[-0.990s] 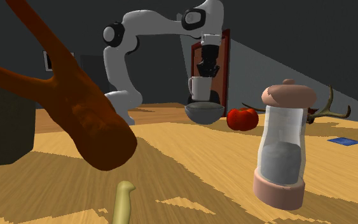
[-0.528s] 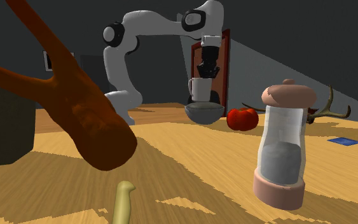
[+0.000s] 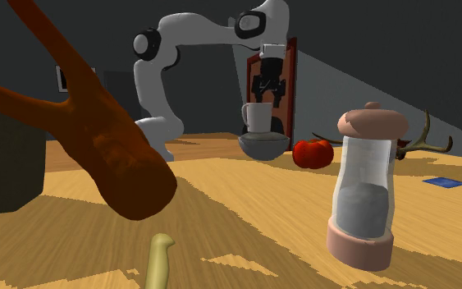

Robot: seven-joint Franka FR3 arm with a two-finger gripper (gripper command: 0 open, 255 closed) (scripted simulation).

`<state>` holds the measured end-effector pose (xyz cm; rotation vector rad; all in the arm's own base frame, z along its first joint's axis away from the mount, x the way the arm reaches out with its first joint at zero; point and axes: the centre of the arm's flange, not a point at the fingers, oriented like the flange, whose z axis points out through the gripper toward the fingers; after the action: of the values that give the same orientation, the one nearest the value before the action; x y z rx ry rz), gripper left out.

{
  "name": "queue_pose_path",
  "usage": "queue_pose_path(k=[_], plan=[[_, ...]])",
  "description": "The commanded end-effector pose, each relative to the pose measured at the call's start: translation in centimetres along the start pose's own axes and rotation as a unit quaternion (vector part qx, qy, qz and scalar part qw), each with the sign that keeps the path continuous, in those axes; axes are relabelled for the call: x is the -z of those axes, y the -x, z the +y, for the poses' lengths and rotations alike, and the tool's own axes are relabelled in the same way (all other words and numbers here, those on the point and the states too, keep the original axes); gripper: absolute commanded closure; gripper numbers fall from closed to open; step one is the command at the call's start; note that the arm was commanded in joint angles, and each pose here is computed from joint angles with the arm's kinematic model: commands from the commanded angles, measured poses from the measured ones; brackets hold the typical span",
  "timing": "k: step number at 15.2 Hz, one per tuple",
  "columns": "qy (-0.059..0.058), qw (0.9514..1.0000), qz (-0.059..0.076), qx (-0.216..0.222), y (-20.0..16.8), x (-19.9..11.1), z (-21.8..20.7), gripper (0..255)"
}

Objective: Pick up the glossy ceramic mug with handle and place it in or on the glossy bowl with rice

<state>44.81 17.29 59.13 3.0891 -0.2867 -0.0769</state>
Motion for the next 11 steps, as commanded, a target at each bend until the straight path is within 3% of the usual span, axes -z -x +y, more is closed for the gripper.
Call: queue_pose_path(k=[1,3,11], plan=[[0.0,1.0,0.0,0.0,0.0,2.1,0.1,0],[0.0,1.0,0.0,0.0,0.0,4.4,0.1,0],[0.0,1.0,0.0,0.0,0.0,4.4,0.1,0]])
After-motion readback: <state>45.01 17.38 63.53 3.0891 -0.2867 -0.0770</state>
